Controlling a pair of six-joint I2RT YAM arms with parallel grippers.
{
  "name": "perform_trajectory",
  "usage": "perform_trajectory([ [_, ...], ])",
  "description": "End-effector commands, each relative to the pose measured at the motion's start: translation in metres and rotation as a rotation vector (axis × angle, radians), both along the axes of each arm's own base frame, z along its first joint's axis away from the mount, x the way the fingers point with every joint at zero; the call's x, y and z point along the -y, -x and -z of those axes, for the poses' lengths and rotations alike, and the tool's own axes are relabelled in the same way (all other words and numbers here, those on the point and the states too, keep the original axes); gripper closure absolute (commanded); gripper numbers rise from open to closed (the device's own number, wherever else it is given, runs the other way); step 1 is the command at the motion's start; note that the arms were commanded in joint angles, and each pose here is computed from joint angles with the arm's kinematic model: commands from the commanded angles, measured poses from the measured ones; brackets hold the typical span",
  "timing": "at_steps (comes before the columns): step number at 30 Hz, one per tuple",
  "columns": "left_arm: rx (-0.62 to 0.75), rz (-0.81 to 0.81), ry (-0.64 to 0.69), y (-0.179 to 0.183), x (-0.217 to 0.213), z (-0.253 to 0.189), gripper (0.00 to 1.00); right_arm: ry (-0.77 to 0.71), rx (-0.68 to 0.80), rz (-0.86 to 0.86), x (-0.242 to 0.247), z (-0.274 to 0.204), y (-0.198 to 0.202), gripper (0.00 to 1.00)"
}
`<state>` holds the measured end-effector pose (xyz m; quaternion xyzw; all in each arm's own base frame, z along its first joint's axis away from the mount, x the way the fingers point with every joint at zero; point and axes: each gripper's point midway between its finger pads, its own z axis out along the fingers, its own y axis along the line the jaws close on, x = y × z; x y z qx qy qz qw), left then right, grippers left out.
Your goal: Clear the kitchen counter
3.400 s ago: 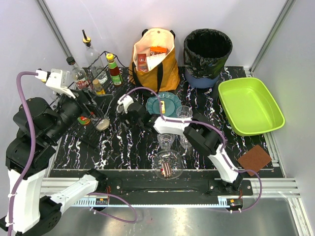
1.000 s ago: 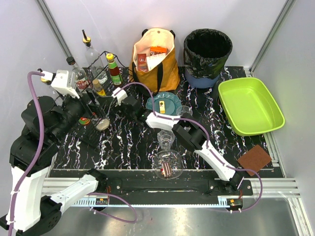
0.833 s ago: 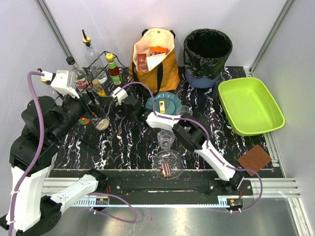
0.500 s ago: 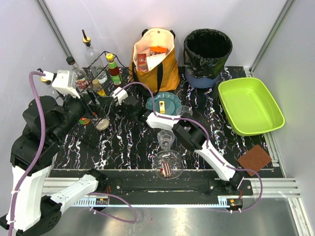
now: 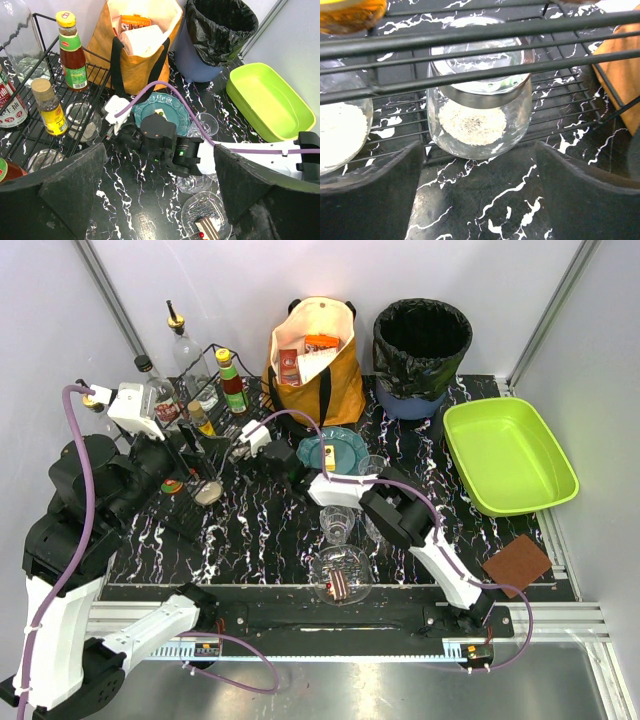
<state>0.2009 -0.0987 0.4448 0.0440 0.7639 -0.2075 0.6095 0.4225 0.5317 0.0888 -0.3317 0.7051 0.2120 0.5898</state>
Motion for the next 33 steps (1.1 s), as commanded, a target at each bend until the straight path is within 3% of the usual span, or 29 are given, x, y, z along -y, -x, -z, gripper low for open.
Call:
perform_trajectory([
  [1,0.034,-0.023,0.012,-0.001,-0.004,-0.008,0.06,-0.167,0.08,-0.006,0.002,-0.087,0.005,0.15],
  [6,0.028,-0.022,0.015,-0.002,-0.004,-0.006,0.06,-0.131,0.035,0.001,0.011,-0.067,0.011,0.53],
  [9,0.027,-0.015,0.017,-0.002,-0.002,-0.005,0.06,-0.117,0.02,0.024,0.014,-0.057,0.008,0.7],
  [15,0.024,-0.01,0.017,-0.003,0.0,-0.004,0.06,-0.108,0.003,0.025,0.008,-0.046,-0.006,0.75],
  [33,0.007,0.003,0.016,-0.007,0.005,0.001,0.06,-0.096,-0.011,-0.006,-0.015,-0.032,-0.019,0.74],
])
